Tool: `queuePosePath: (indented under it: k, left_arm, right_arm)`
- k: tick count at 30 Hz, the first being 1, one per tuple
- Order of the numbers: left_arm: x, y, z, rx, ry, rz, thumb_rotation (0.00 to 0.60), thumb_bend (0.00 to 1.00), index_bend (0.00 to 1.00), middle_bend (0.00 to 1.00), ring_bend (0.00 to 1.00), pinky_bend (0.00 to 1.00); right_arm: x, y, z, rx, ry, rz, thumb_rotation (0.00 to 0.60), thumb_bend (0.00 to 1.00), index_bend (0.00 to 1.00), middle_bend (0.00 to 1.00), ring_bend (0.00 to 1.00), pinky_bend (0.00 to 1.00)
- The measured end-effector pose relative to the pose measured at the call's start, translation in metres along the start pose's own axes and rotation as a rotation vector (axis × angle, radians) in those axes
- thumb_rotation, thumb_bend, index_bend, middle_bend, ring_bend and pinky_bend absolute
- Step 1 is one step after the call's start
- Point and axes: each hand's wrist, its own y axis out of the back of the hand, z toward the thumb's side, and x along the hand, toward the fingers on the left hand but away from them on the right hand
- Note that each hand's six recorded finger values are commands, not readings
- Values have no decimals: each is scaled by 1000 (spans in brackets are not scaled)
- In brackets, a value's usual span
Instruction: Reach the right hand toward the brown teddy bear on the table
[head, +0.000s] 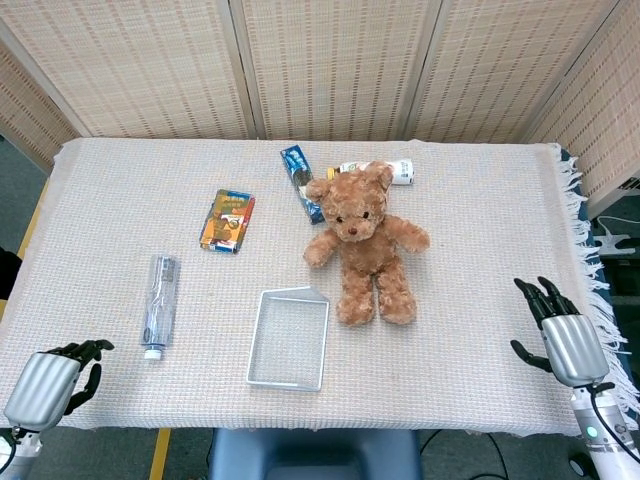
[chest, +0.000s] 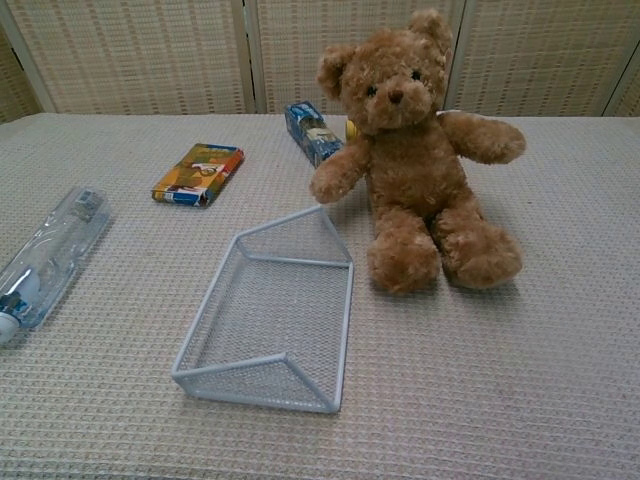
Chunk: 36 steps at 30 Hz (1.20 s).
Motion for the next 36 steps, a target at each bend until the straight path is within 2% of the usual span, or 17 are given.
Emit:
queuePosePath:
  k: [5, 13, 22, 27, 36]
  left_arm:
    - [-3, 1, 1, 4, -7, 2, 600, 589, 369, 485, 540, 730]
    - [-2, -2, 1, 3, -1, -14, 600, 589, 371, 486, 540, 731]
    - [-4, 2, 1, -7, 1, -4, 600, 589, 371, 486, 540, 731]
    - [-5, 2, 1, -8, 1, -7, 600, 589, 371, 486, 540, 731]
    - [-7, 6, 1, -21, -5, 8, 600, 590, 371, 486, 540, 731]
  right_arm:
    - [-28, -3, 3, -52, 7, -67, 600, 126, 175, 140, 41, 262]
    - [-96, -10, 18, -45, 38, -170, 600, 160, 265, 137, 41, 262]
    - [-148, -40, 51, -14, 80, -135, 600, 165, 278, 137, 40, 262]
    - [-162, -49, 68, -5, 100, -125, 600, 161, 278, 137, 40, 262]
    - [-184, -58, 83, 26, 105, -158, 600, 161, 305, 137, 40, 263]
